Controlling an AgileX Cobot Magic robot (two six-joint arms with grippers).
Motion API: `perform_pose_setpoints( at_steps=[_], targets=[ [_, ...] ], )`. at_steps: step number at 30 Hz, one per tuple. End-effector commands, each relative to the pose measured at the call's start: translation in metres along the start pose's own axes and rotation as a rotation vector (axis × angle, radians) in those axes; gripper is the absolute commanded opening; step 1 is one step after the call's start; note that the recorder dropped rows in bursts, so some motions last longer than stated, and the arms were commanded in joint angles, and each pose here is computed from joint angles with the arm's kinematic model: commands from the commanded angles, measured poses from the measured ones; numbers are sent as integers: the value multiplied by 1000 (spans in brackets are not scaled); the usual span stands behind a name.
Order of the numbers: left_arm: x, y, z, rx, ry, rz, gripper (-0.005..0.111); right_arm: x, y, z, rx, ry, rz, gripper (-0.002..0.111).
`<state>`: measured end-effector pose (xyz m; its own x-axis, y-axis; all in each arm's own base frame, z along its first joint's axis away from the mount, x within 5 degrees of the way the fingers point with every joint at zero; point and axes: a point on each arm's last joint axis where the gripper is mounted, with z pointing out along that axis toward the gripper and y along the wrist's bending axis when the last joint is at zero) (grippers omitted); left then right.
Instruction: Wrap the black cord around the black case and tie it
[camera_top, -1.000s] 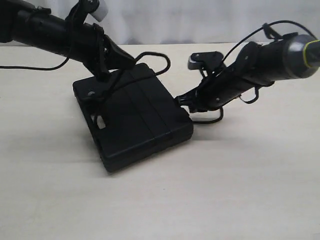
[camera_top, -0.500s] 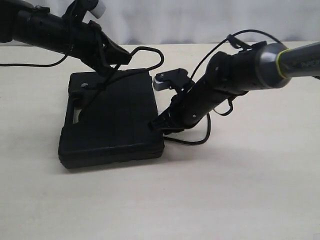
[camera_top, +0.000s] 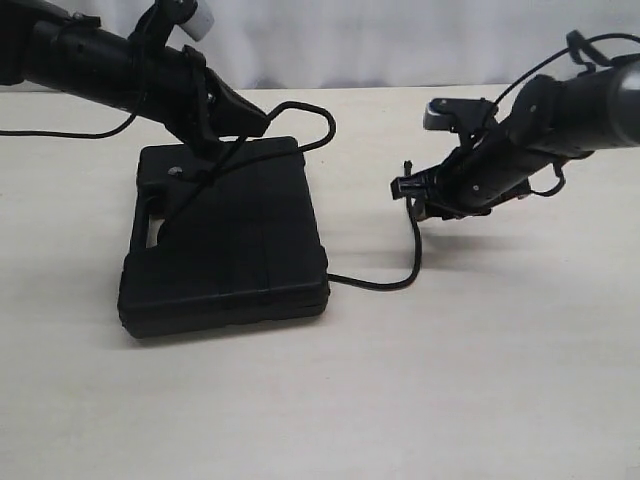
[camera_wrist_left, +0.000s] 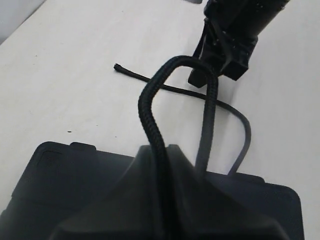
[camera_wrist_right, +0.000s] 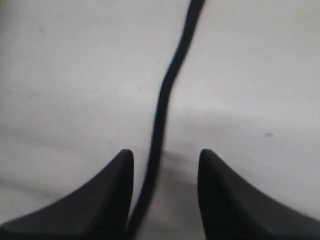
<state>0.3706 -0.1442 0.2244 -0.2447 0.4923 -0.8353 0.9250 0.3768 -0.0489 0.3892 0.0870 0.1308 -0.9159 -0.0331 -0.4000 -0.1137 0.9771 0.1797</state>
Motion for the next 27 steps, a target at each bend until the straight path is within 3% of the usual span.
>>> perform_pose_setpoints(
  at_steps=[1,9,14,17,22,23,27],
  targets=[
    [-3,-5,-2,49,-4,20,0,-3,-8,7,104,39,-20,41],
    [-3,-8,-2,78,-6,47,0,-12,27,27,101,68,-94,41],
    [-3,-8,-2,80,-6,47,0,-28,19,20,208,96,-105,41],
    [-3,-7,-2,73,-5,47,0,-24,22,31,180,104,-78,41],
    [-3,-8,-2,75,-6,47,0,-11,32,55,175,148,-153,40],
    [-3,-8,-2,75,-6,47,0,-12,32,55,178,145,-160,39],
    [-3,-8,-2,75,-6,47,0,-11,32,56,176,151,-214,7]
  ],
)
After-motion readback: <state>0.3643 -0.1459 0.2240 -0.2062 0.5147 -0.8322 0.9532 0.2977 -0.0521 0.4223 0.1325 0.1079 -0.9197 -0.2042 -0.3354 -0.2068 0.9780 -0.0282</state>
